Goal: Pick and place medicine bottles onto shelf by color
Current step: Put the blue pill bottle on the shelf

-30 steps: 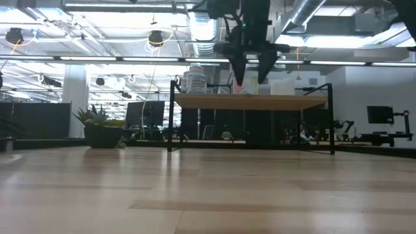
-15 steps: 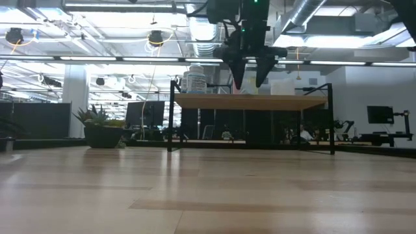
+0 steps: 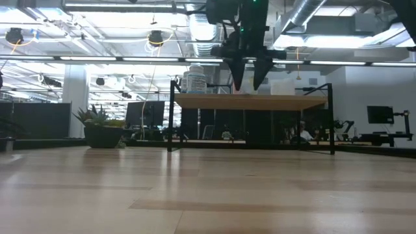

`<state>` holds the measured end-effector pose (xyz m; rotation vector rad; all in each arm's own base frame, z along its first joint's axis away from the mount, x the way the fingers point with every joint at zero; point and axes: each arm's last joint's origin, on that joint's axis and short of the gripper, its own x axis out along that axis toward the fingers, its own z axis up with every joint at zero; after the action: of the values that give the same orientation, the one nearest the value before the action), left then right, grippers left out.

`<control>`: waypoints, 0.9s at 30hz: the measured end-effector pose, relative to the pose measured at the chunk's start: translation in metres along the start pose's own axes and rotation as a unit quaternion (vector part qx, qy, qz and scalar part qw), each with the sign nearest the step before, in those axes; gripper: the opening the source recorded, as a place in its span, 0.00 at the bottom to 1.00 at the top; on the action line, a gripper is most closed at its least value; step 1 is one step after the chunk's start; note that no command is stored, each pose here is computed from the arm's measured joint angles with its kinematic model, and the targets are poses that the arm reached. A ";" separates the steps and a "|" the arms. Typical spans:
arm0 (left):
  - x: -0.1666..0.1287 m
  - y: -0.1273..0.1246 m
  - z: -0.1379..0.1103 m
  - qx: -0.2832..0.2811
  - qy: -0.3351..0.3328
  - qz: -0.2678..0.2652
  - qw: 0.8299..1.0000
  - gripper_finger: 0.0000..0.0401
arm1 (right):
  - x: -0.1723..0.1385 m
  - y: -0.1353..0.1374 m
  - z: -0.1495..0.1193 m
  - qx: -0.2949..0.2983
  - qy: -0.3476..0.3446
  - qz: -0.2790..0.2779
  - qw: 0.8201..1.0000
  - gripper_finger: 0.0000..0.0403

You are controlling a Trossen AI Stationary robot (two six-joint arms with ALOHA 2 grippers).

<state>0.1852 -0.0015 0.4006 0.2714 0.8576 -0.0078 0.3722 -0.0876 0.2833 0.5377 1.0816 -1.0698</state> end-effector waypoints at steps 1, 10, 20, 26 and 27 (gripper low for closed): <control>0.000 0.000 0.000 0.000 0.000 0.000 1.000 0.49 | 0.001 -0.001 0.001 -0.001 0.004 0.001 1.000 0.65; 0.000 0.000 0.000 -0.001 0.000 0.000 1.000 0.49 | 0.004 -0.005 0.007 0.010 0.010 0.006 1.000 0.50; 0.000 0.000 0.000 -0.001 0.000 0.000 1.000 0.49 | 0.004 -0.006 0.007 0.016 0.023 0.016 0.999 0.31; 0.000 0.000 0.000 0.000 0.000 0.000 1.000 0.49 | 0.004 -0.006 0.003 0.012 0.047 0.021 0.999 0.25; 0.000 0.000 0.000 0.000 0.000 0.000 1.000 0.49 | 0.003 -0.005 0.003 0.010 0.046 0.022 0.999 0.24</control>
<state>0.1852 -0.0014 0.4006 0.2707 0.8578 -0.0078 0.3689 -0.0933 0.2819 0.6290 1.1362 -1.0268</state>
